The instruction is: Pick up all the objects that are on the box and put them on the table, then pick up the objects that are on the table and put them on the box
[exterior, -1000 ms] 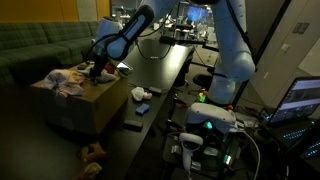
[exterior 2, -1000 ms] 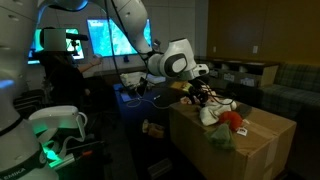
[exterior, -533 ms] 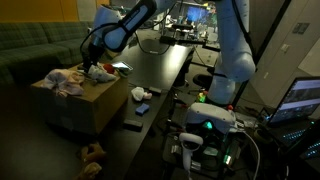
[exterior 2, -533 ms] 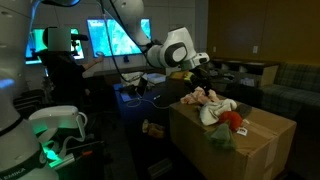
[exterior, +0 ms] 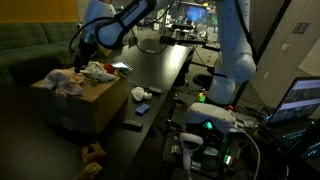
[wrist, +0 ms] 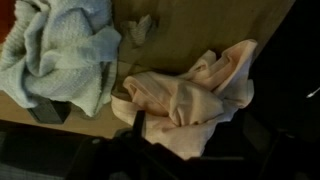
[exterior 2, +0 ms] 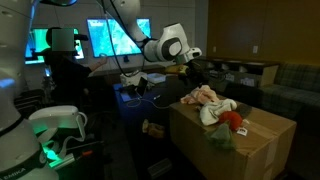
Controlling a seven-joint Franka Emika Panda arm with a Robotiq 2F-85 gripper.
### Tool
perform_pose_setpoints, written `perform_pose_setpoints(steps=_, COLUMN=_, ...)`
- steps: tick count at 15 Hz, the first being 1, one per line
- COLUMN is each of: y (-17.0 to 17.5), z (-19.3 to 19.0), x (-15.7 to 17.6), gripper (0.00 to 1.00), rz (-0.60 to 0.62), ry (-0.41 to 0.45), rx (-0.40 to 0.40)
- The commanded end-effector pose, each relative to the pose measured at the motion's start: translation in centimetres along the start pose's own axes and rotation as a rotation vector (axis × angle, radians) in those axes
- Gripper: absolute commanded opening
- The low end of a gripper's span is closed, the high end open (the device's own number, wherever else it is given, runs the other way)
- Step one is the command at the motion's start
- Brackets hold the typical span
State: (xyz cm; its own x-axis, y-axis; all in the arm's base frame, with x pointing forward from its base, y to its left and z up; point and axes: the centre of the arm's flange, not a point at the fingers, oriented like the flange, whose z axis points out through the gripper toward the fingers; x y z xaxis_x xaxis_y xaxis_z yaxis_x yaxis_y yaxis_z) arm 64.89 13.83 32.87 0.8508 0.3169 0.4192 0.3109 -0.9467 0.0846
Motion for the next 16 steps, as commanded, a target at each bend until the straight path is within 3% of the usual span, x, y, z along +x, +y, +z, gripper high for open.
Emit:
perform_pose_setpoints(steps=1, y=-2.1, z=0.7, x=2.1, gripper=1.0, rz=-0.032, ry=0.031, rx=0.017)
perform_pose_setpoints(steps=9, y=-3.1, z=4.7, x=3.6, gripper=1.0, rz=0.016, ry=0.198, rx=-0.048)
perform_pose_setpoints(steps=16, y=-1.0, z=9.1, x=3.4, gripper=1.0, rz=0.048, ry=0.189, rx=-0.105)
